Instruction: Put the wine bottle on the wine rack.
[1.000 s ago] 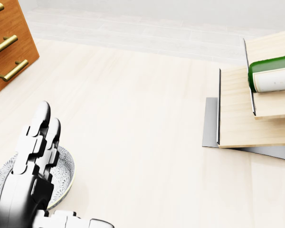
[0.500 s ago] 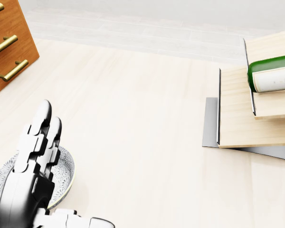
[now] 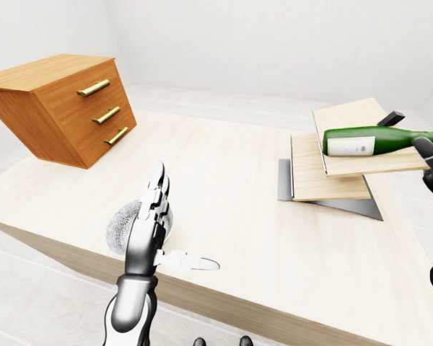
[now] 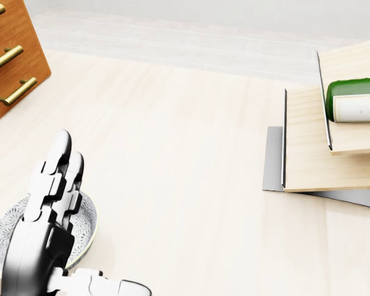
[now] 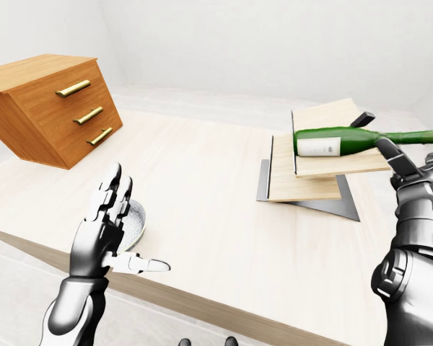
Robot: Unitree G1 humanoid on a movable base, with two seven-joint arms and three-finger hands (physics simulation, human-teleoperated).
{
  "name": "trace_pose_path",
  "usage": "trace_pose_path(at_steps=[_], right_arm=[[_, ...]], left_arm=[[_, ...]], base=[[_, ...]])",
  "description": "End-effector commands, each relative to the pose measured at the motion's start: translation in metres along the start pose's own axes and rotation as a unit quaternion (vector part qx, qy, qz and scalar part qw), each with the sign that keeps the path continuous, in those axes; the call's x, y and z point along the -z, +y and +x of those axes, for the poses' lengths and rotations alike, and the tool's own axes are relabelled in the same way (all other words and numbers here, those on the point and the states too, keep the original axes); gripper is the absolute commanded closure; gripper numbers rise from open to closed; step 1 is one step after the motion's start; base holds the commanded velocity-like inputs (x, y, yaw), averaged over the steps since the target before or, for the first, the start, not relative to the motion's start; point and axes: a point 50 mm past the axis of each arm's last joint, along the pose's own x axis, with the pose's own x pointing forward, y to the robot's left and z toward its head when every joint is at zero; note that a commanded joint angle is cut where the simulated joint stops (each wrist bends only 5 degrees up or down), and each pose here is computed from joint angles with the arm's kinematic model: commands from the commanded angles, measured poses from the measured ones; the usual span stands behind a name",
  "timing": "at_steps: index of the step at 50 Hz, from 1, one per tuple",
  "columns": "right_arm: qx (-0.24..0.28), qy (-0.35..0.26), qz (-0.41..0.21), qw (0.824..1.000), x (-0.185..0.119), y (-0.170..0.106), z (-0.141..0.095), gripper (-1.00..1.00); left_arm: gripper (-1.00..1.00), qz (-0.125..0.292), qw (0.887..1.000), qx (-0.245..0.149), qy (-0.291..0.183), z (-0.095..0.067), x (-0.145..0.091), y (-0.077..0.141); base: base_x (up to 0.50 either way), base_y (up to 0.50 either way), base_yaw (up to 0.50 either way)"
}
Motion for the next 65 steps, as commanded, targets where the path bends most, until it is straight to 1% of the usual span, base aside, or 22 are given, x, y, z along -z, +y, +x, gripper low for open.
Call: trace_pose_path(at_steps=[1, 16, 26, 35, 47, 54, 65], right_arm=[[0.076, 0.041, -0.051, 0.995, 0.026, -0.072, -0.009, -1.0], [0.082, 0.048, -0.05, 0.994, 0.029, -0.08, -0.011, -1.0], [0.08, 0.041, -0.049, 0.995, 0.024, -0.082, -0.012, -1.0], [0.067, 0.029, -0.054, 0.996, 0.015, -0.083, -0.012, -1.0], [0.042, -0.012, -0.054, 0.998, -0.015, -0.085, -0.013, -1.0], [0.021, -0.052, -0.055, 0.997, -0.041, -0.084, -0.016, -1.0], [0.001, -0.095, -0.06, 0.994, -0.064, -0.083, -0.024, -1.0]], left_arm=[[-1.0, -0.001, 1.0, 0.002, -0.001, 0.002, 0.0, -0.001], [-1.0, 0.0, 1.0, 0.005, -0.007, 0.003, -0.002, -0.003], [-1.0, -0.001, 1.0, 0.007, -0.01, 0.004, -0.003, -0.004], [-1.0, 0.0, 1.0, 0.007, -0.014, 0.004, -0.005, -0.004], [-1.0, -0.003, 1.0, 0.011, -0.015, 0.005, -0.005, -0.004], [-1.0, -0.003, 1.0, 0.013, -0.016, 0.005, -0.005, -0.004], [-1.0, -0.003, 1.0, 0.015, -0.024, 0.005, -0.008, -0.006]], base=[[0.0, 0.0, 0.0], [0.0, 0.0, 0.0], [0.0, 0.0, 0.0], [0.0, 0.0, 0.0], [0.0, 0.0, 0.0], [0.0, 0.0, 0.0], [0.0, 0.0, 0.0]])
